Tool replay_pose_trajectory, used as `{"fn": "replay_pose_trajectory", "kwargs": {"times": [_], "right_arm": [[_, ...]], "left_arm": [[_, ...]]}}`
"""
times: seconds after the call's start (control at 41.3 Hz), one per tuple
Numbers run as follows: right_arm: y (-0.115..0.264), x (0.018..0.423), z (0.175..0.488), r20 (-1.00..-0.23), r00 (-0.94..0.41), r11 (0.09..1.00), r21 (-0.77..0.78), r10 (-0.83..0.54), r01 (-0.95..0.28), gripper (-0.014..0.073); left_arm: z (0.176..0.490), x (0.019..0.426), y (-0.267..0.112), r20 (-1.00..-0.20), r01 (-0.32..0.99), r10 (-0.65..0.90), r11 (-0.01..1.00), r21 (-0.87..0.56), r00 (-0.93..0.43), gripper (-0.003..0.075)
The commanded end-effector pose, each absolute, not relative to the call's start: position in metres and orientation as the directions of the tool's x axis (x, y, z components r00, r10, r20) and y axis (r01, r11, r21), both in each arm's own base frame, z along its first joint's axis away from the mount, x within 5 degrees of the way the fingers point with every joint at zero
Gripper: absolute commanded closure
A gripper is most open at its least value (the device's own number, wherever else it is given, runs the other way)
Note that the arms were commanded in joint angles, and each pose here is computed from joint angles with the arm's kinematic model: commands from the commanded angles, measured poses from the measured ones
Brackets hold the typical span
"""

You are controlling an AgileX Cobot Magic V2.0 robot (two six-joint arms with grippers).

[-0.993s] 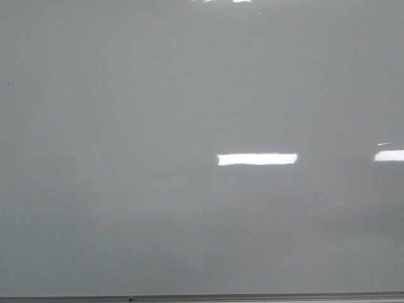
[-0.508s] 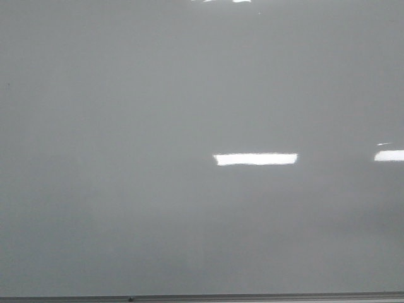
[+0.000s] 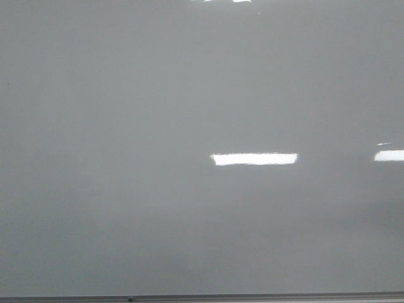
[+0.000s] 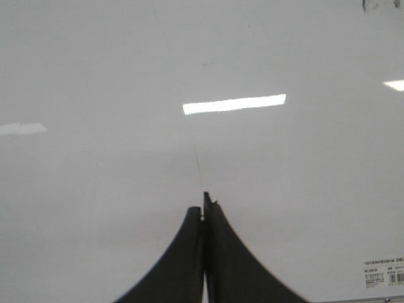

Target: Write number 7 on whiteboard

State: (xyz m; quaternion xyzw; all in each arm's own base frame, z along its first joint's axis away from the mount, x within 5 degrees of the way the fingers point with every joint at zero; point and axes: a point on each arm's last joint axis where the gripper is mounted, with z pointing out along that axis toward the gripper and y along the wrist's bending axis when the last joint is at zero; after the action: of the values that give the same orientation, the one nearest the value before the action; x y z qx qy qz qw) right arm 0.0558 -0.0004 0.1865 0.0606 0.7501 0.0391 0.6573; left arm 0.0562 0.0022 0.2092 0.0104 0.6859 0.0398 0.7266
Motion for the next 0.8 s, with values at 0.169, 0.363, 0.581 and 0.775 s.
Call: {"fn": "replay_pose_trajectory", "kwargs": {"times": [0.169,0.363,0.581,0.775], "right_arm": [[-0.001,0.050,0.226,-0.991,0.044,0.991,0.129,0.128,0.020,0.0664],[0.001,0.032,0.286,-0.989,0.084,0.992,0.123,0.122,0.001,0.0659],[0.001,0.054,0.335,-0.992,-0.027,0.992,0.126,0.126,0.007,0.0654],[0.000,0.077,0.348,-0.987,-0.098,0.992,0.127,0.128,0.015,0.0654]], "left_arm": [[0.252,0.045,0.003,-0.911,-0.051,0.009,0.999,-0.013,0.412,0.0741],[0.306,0.032,0.002,-0.915,-0.032,-0.010,0.999,-0.025,0.403,0.0741],[0.334,0.063,0.002,-0.993,-0.037,0.040,0.999,0.036,0.109,0.0741],[0.331,0.090,0.003,-0.999,-0.034,0.040,0.999,0.040,0.002,0.0741]]}}
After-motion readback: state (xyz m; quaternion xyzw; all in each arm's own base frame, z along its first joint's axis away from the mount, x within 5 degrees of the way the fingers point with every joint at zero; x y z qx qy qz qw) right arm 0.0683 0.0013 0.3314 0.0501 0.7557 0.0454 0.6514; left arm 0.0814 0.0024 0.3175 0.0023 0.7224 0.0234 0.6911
